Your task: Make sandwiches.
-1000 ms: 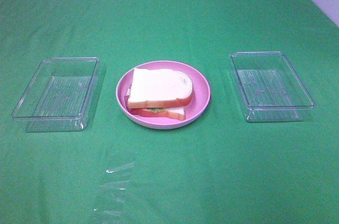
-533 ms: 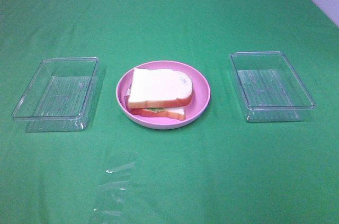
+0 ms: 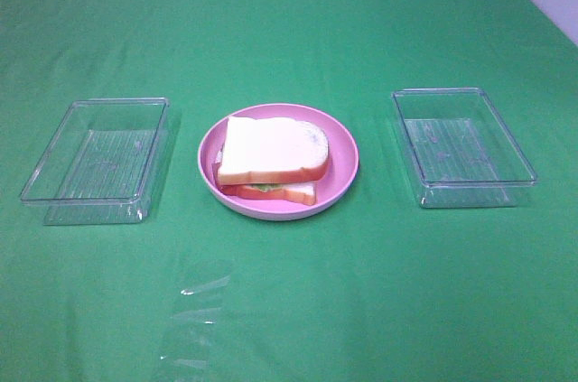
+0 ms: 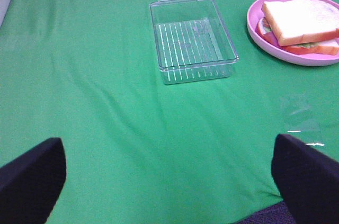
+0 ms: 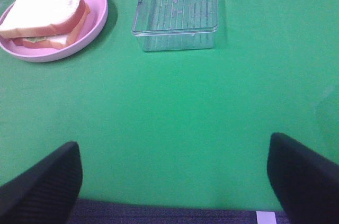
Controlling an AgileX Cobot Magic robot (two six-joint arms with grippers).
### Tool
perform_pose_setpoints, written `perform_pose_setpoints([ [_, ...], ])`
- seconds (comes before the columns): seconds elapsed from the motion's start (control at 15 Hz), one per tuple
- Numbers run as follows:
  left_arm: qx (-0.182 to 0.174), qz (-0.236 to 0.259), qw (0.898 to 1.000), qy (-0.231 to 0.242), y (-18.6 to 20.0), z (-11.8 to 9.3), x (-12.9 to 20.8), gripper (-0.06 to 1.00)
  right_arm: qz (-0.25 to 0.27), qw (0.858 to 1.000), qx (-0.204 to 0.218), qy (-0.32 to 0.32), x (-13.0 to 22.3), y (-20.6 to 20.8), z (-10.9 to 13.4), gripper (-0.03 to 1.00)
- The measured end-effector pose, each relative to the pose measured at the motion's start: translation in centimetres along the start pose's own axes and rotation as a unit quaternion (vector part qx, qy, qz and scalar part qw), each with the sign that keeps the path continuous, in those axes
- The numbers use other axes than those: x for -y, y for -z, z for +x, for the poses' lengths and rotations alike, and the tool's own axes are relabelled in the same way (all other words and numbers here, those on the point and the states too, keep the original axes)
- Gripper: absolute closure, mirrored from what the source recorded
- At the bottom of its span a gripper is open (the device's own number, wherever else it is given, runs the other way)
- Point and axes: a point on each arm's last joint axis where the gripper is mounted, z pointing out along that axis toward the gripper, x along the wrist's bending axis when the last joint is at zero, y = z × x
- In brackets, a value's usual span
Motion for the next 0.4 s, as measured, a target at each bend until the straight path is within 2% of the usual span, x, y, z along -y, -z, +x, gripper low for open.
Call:
perform_pose_setpoints([
  [0.4,0.000,0.000,1.000,0.000,0.00,0.00,0.00,-0.03,-0.001,1.000,0.011,-0.008,-0.01,-0.02,0.02,0.06],
])
